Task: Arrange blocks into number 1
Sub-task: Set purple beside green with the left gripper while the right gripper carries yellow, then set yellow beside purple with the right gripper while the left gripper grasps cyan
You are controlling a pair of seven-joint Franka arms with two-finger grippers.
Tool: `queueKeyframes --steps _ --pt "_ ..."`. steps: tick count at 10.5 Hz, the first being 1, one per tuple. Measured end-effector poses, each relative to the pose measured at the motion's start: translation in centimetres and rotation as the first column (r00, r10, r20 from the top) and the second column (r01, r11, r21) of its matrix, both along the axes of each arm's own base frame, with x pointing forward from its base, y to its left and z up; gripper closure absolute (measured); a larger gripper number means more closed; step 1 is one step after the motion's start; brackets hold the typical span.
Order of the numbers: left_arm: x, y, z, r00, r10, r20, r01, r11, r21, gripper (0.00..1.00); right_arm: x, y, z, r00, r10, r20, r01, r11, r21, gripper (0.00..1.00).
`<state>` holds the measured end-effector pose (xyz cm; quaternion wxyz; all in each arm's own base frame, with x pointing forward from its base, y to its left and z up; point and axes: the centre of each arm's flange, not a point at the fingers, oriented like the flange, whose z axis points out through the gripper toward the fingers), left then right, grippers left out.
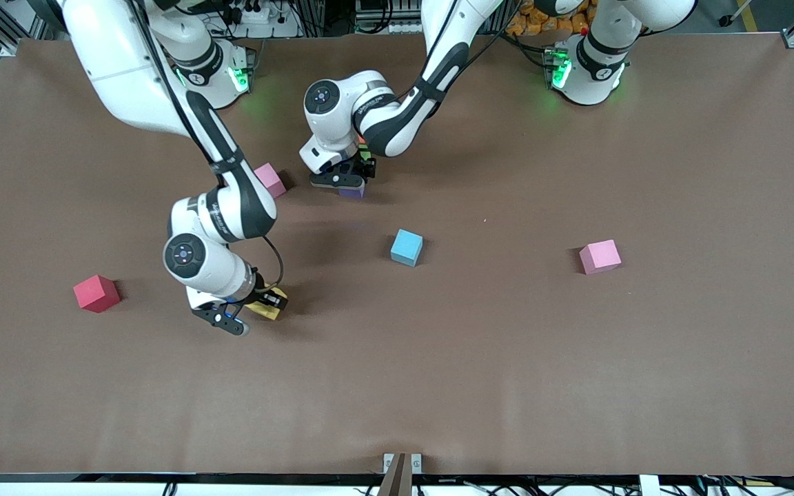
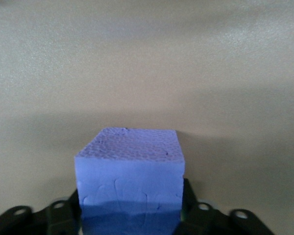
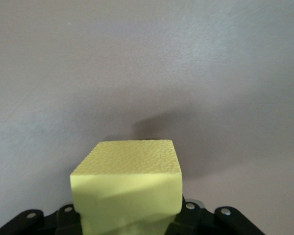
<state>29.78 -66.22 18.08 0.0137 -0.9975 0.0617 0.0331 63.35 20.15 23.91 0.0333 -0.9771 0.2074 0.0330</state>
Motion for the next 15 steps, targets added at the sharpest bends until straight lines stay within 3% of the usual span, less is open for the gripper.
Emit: queueKeyframes --steps 1,3,5,7,9,11,13,15 --pt "0.1 0.0 0.1 1.0 0.017 0.002 -0.017 1.0 0.0 0.01 -0.3 -0.3 2.5 1.0 0.024 -0.007 -0.024 1.0 0.003 0.41" --pt "2.0 0.3 1.3 0.995 0.088 0.037 -0.088 0.996 -0.01 0.0 -2.1 -2.1 5.0 0.996 0.093 -0.011 -0.093 0.996 0.008 0.41" --pt "6.8 1.8 4.3 0.977 0.183 0.109 -0.18 0.983 -0.035 0.0 -4.1 -4.0 5.5 0.99 0.136 -0.024 -0.136 0.991 0.01 0.41" --pt "12.6 5.1 7.1 0.917 0.352 0.19 -0.348 0.936 -0.054 0.0 -5.6 -3.2 5.7 0.984 0.174 -0.034 -0.173 0.985 0.012 0.41" --pt "18.6 9.7 8.0 0.792 0.569 0.223 -0.567 0.82 -0.079 0.0 -7.7 1.8 5.1 0.966 0.257 -0.023 -0.257 0.966 0.012 0.41" --pt "23.1 14.2 7.5 0.645 0.746 0.165 -0.743 0.663 -0.092 0.0 -10.8 8.0 4.4 0.95 0.312 0.02 -0.312 0.95 0.01 0.41" --pt "24.2 15.7 6.9 0.512 0.853 0.104 -0.849 0.521 -0.089 0.0 -14.8 13.9 3.6 0.946 0.323 0.041 -0.324 0.946 0.009 0.41" --pt "22.9 14.7 6.1 0.415 0.908 0.058 -0.906 0.418 -0.064 0.0 -17.5 17.3 2.7 0.937 0.348 0.036 -0.349 0.937 0.006 0.41"
